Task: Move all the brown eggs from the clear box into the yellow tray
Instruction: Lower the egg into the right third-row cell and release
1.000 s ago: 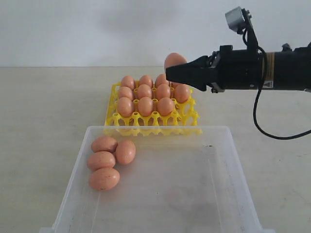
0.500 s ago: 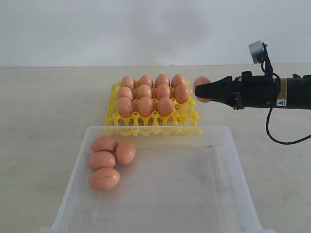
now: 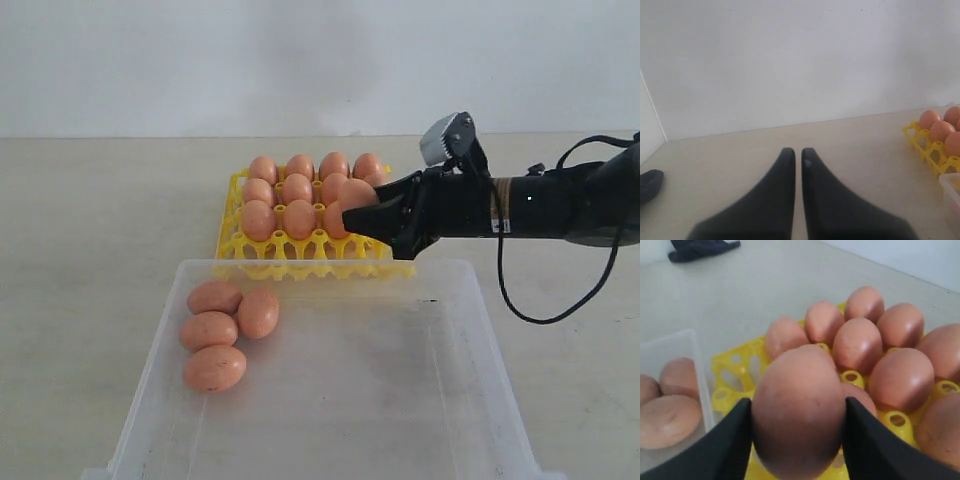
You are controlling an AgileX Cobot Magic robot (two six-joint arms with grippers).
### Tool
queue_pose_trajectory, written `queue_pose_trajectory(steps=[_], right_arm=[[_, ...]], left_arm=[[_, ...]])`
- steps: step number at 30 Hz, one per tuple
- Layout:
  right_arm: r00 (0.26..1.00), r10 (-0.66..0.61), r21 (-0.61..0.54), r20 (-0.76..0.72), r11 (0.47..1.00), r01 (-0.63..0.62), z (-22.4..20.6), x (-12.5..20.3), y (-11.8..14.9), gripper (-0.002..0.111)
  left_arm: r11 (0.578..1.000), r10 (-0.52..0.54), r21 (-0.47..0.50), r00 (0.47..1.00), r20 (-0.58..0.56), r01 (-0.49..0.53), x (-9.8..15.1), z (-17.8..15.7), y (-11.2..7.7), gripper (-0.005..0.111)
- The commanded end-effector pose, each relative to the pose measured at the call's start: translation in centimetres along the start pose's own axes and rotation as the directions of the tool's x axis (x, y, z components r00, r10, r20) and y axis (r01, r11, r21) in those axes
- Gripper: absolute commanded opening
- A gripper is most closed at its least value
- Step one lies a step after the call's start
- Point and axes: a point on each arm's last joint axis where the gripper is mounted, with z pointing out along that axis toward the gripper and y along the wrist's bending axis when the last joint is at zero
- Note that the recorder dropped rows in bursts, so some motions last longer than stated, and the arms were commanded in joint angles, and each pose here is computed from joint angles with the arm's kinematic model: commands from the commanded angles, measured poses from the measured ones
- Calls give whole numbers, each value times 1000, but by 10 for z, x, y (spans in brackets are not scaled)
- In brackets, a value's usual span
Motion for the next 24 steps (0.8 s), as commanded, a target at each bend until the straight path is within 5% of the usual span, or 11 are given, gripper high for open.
queue_pose_trajectory(steps=[1, 24], right_arm=[[999, -44, 89, -11, 995, 44, 4, -2, -5, 0], [997, 44, 235, -70, 972, -27, 2, 4, -19, 0]], left_arm=[[1000, 0, 6, 1000, 2, 0, 1, 0, 0, 4], [1000, 0, 7, 1000, 0, 0, 1, 0, -1, 4]])
